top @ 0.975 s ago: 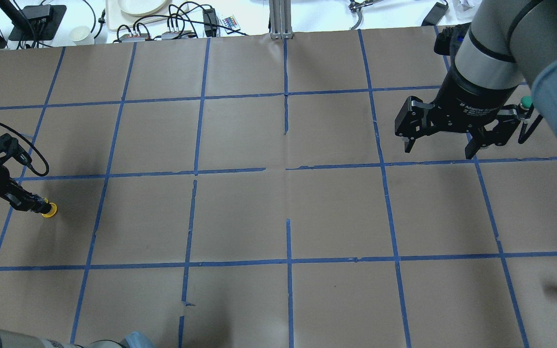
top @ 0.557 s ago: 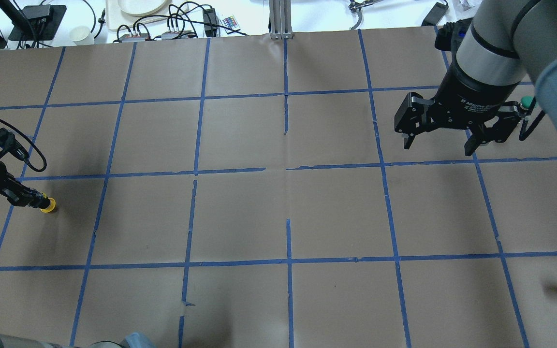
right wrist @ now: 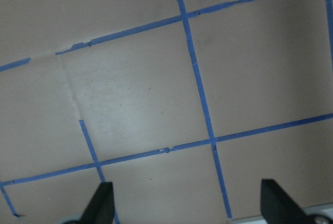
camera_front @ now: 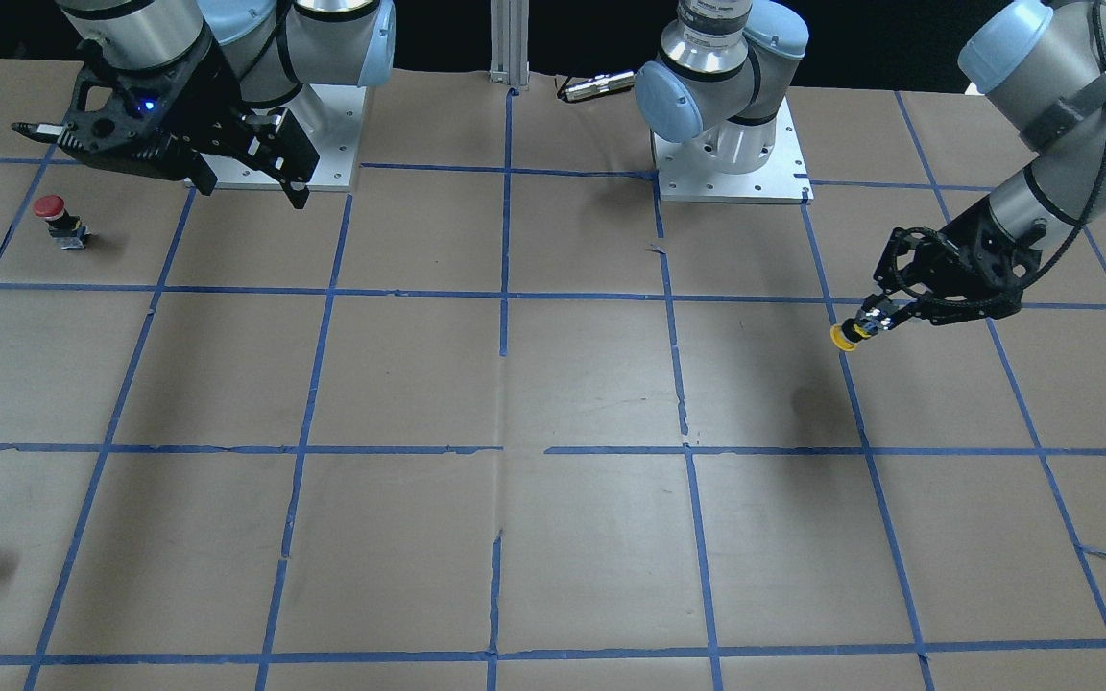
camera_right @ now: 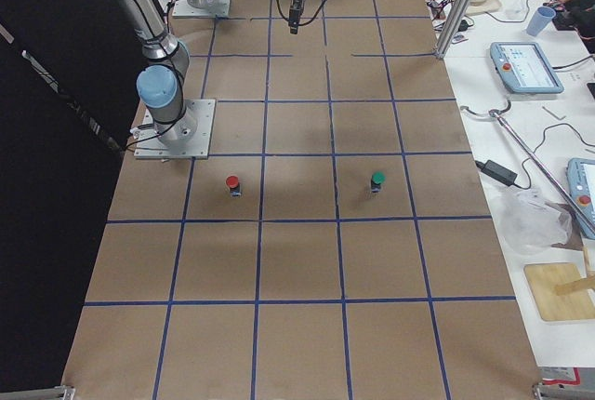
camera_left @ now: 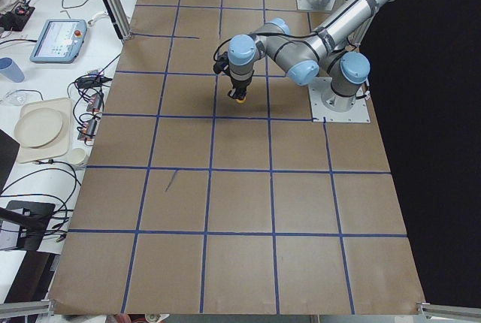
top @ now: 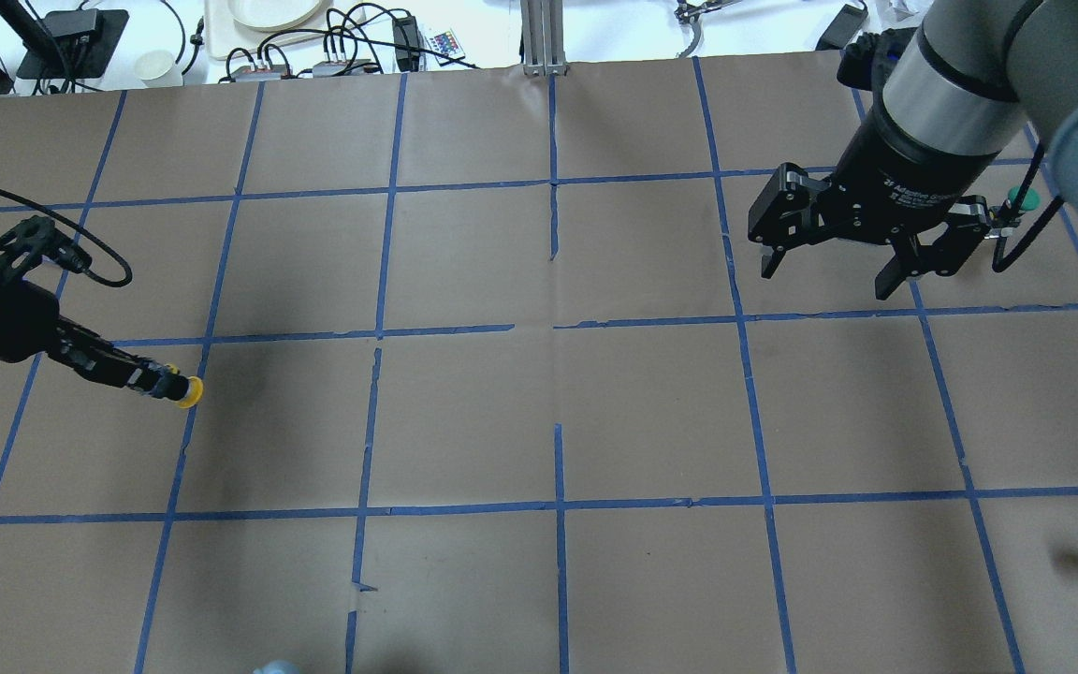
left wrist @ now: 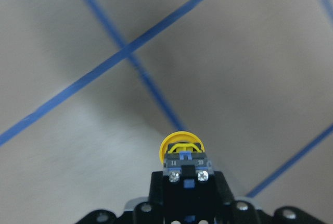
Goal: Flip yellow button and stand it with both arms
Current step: 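Lift the button and carry it toward the right gripper while the right gripper opens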
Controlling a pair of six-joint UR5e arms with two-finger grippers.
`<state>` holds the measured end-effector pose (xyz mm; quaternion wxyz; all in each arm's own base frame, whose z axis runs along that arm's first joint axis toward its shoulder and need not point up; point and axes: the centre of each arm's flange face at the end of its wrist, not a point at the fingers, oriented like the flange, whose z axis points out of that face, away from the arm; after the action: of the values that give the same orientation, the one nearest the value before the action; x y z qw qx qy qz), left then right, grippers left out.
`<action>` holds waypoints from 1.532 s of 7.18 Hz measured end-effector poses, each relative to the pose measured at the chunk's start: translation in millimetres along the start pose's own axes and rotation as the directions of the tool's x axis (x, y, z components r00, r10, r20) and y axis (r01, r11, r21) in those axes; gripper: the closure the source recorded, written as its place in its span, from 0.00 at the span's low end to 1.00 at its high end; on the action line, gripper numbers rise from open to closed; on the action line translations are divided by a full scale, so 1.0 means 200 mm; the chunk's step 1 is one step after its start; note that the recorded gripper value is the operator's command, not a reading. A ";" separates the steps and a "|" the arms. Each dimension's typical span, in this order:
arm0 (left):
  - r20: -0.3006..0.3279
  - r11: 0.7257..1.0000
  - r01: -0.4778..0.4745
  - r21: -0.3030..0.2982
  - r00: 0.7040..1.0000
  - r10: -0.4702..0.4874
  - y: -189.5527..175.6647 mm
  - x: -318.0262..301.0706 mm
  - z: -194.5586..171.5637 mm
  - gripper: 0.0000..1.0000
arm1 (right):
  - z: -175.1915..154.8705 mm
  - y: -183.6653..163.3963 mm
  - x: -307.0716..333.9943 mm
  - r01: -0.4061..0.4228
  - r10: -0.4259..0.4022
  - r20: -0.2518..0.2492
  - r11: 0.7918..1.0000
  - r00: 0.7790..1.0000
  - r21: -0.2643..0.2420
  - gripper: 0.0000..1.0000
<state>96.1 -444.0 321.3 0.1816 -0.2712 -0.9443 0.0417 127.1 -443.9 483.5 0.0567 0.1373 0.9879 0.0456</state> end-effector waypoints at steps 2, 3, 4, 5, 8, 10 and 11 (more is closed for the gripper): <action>-0.220 0.987 0.122 0.108 0.971 -0.096 -0.24 0.34 0.07 0.98 | -0.05 -0.11 0.14 -0.231 0.251 0.157 0.963 0.955 -0.135 0.00; -0.338 0.966 0.214 0.142 0.928 -0.155 -0.34 0.49 0.09 0.99 | -0.06 -0.15 0.21 -0.305 0.350 0.202 0.926 0.915 -0.222 0.00; -0.455 0.935 0.317 0.156 0.864 -0.217 -0.43 0.64 0.09 0.99 | -0.05 -0.16 0.24 -0.340 0.416 0.235 0.890 0.878 -0.305 0.00; -0.559 0.899 0.414 0.143 0.783 -0.271 -0.52 0.81 0.07 0.99 | -0.03 -0.16 0.24 -0.359 0.469 0.263 0.855 0.843 -0.373 0.00; -0.757 0.790 0.612 -0.037 0.499 -0.423 -0.67 1.27 -0.02 1.00 | 0.05 -0.24 0.18 -0.377 0.636 0.348 0.725 0.689 -0.576 0.00; -0.798 0.737 0.662 -0.141 0.364 -0.479 -0.76 1.42 -0.06 1.00 | 0.13 -0.29 0.18 -0.367 0.748 0.320 0.592 0.581 -0.718 0.00; -0.810 0.731 0.664 -0.158 0.336 -0.481 -0.80 1.46 -0.06 1.00 | 0.14 -0.29 0.20 -0.363 0.793 0.286 0.524 0.538 -0.771 0.00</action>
<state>-209.2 -425.9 454.6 0.6195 0.1124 -0.7747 -0.0588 77.9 -485.9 445.2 0.3941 0.4592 0.7188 0.3422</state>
